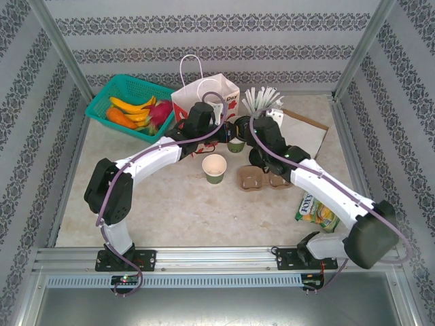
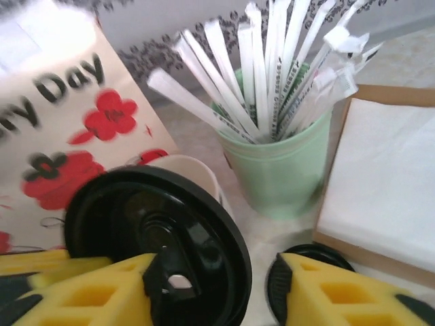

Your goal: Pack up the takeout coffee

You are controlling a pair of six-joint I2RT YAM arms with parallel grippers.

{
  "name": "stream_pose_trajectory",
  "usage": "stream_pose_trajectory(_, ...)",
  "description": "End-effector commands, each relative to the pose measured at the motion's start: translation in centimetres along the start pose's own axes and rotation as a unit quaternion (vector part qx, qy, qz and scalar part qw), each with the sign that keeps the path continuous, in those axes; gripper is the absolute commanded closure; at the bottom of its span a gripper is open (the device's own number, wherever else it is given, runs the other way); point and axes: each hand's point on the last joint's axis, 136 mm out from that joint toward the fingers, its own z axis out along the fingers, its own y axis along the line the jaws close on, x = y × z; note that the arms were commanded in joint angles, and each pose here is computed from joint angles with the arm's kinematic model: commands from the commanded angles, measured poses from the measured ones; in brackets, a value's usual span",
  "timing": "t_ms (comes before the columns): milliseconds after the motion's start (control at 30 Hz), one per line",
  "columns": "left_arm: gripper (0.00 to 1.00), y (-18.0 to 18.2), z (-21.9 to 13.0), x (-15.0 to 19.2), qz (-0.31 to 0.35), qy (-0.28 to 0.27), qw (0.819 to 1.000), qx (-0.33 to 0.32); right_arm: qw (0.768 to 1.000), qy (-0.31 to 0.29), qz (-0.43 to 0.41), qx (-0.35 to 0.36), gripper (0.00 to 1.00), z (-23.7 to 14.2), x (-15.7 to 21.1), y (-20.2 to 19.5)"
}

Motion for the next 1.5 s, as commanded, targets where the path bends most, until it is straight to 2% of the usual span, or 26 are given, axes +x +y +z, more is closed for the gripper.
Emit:
stream_pose_trajectory(0,1.00,-2.4,-1.5,-3.3,0.088,-0.051,0.995,0.006,0.996,-0.017,0.060,-0.065,0.29,-2.2,-2.7,0.8)
stream_pose_trajectory(33,1.00,-2.6,-1.7,-3.7,0.109,-0.060,0.992,0.004,0.993,-0.012,0.077,-0.086,0.19,-2.6,-2.9,1.0)
stream_pose_trajectory(67,1.00,-2.7,-2.0,-4.2,0.129,-0.071,0.989,0.000,0.988,-0.003,0.101,-0.118,0.03,-3.2,-3.3,1.7)
stream_pose_trajectory(200,1.00,-2.7,-3.4,-6.6,0.227,-0.143,0.963,-0.029,0.959,0.028,0.199,-0.201,0.02,-4.9,-5.0,4.8)
stream_pose_trajectory(267,1.00,-2.7,-3.8,-7.9,0.269,-0.169,0.947,-0.051,0.935,0.038,0.270,-0.228,0.02,-5.1,-5.8,5.9)
stream_pose_trajectory(400,1.00,-2.1,-4.9,-10.5,0.298,-0.228,0.922,-0.100,0.885,0.060,0.401,-0.231,0.12,-4.0,-6.0,6.4)
stream_pose_trajectory(567,1.00,-2.4,-5.5,-10.9,0.324,-0.255,0.905,-0.106,0.819,0.069,0.491,-0.287,0.31,-3.5,-7.8,8.3)
stream_pose_trajectory(600,1.00,-2.4,-5.6,-10.8,0.328,-0.258,0.903,-0.106,0.813,0.067,0.497,-0.295,0.32,-3.5,-8.2,8.6)
stream_pose_trajectory(700,1.00,-2.4,-5.9,-10.6,0.342,-0.268,0.894,-0.107,0.808,0.057,0.510,-0.288,0.35,-3.3,-8.8,8.6)
stream_pose_trajectory(800,1.00,-2.3,-5.6,-10.7,0.343,-0.260,0.895,-0.113,0.796,0.050,0.525,-0.297,0.38,-3.4,-9.2,8.8)
stream_pose_trajectory(967,1.00,-1.4,-5.2,-12.0,0.314,-0.242,0.906,-0.149,0.815,0.021,0.503,-0.285,0.37,-4.9,-9.4,8.4)
stream_pose_trajectory(1233,1.00,-2.4,-5.0,-12.0,0.305,-0.228,0.916,-0.126,0.794,0.079,0.503,-0.331,0.40,-3.9,-9.0,12.0)
stream_pose_trajectory(1367,1.00,-2.7,-5.2,-11.5,0.307,-0.230,0.917,-0.112,0.778,0.067,0.523,-0.342,0.42,-2.8,-10.0,12.3)
stream_pose_trajectory(1467,1.00,-2.9,-5.2,-11.0,0.312,-0.225,0.917,-0.102,0.779,0.056,0.517,-0.351,0.43,-2.5,-11.0,12.7)
